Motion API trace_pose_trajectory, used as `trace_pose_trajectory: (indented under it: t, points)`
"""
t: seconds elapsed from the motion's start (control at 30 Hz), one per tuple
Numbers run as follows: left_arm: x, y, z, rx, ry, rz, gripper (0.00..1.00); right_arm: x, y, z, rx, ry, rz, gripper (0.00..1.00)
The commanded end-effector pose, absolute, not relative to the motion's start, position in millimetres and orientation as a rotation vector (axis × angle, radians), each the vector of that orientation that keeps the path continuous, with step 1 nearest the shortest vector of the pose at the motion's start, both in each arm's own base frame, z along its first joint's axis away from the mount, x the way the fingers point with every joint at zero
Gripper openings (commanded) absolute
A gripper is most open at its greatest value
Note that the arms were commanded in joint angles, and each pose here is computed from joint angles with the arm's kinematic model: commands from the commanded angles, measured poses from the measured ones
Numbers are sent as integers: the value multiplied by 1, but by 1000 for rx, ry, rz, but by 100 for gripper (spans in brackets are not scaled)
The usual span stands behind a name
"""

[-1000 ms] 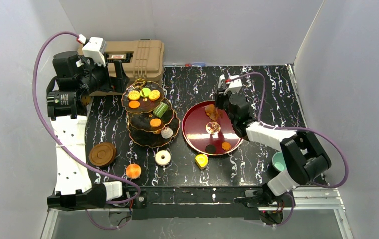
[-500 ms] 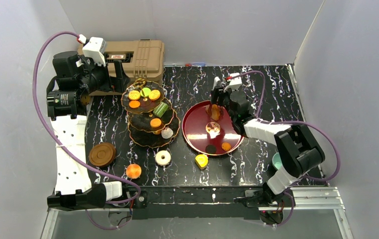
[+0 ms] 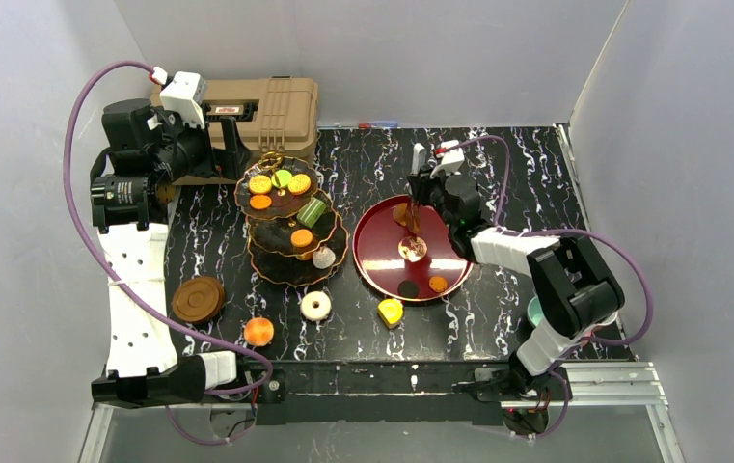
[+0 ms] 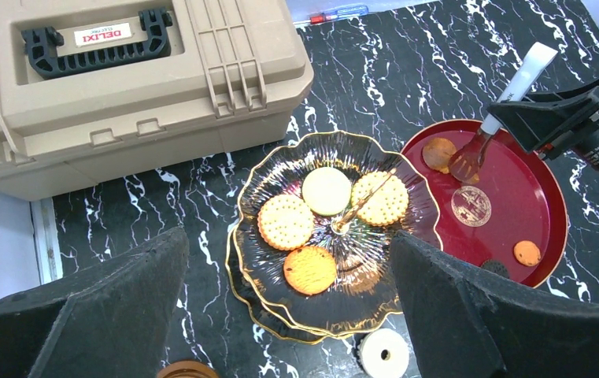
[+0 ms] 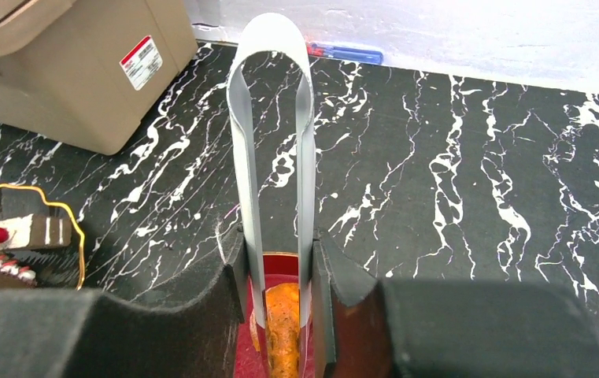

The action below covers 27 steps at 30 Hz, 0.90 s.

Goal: Serve the afternoon tea
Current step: Pick up the desert from the tray, then place the desert on the desert table.

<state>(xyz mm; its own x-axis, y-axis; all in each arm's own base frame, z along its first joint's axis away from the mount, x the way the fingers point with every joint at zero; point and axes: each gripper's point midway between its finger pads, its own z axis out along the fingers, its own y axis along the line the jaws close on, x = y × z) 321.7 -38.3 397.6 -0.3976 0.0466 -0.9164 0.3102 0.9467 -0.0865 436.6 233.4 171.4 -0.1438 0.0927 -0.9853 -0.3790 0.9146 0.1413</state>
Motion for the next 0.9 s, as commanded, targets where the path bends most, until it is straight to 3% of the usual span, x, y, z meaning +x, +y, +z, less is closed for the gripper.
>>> trace_pose_trajectory:
  t: [0.0, 0.5, 0.87]
  points:
    - [317, -38, 407, 269, 1937, -283, 98, 431, 240, 243, -246, 1494, 465, 18]
    - [317, -24, 410, 218, 1949, -209, 98, 279, 295, 362, -342, 1291, 709, 19]
    - [317, -13, 410, 175, 1969, -194, 98, 208, 384, 384, -396, 1194, 899, 20]
